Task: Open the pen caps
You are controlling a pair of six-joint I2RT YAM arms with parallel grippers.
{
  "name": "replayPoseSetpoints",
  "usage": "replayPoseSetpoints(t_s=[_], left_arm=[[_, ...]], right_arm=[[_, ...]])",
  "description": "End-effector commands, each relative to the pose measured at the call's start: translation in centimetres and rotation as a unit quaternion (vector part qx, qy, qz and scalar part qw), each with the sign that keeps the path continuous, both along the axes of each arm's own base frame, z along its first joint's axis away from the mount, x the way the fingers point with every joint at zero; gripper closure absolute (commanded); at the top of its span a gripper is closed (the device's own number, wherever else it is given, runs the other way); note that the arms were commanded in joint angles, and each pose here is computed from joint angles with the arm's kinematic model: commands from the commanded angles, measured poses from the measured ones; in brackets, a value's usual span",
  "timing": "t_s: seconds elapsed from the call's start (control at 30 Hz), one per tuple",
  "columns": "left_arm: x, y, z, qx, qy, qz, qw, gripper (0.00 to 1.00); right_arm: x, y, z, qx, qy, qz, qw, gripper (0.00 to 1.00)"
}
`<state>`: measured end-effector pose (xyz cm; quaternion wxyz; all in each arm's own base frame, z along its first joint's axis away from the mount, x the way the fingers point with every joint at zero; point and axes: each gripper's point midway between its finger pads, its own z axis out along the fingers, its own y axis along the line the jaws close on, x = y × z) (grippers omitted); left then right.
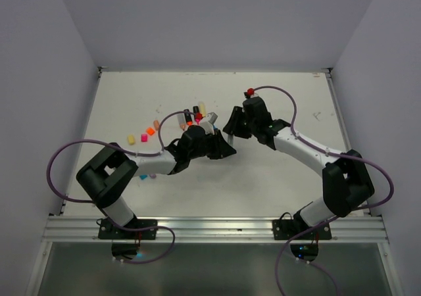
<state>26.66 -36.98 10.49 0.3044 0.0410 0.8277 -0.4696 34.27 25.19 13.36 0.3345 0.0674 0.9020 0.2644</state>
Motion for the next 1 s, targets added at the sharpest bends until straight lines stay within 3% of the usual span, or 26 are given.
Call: replayPoseSetpoints(t_s=[0.0,0.17,0.27,0.53,0.8,0.97], left_arm=[[0.8,-0.8,3.7,-0.028,-0.053,-0.005,0.998,1.00],[1.1,-0.6,4.2,-0.022,-0.056,0.004,0.998,1.00],[1.2,-0.4,4.5,-0.023,-0.059,0.005,0.998,1.00],[-0.5,0.8,2.1,-0.015,-0.043,-0.005,0.999,1.00],[-2.8,2.3,0.5,-0.024,-0.039,-0.021,0.999,1.00],[-3.3,3.2,0.4,-0.012,-0.048,-0.019,0.999,1.00]], right_arm=[[-0.7,0.3,-0.3,-0.009,0.001,0.015,1.000,0.59],[-1.0,0.7,-0.9,-0.011,0.004,0.018,1.000,0.75],[-1.2,1.0,-1.3,-0.014,0.005,0.020,1.000,0.99],[1.8,-1.8,-0.6,-0.059,-0.024,-0.061,0.996,1.00],[9.1,-7.3,4.5,-0.014,-0.069,-0.156,0.985,1.00],[12.1,-9.3,6.9,-0.005,-0.086,-0.168,0.982,1.00]])
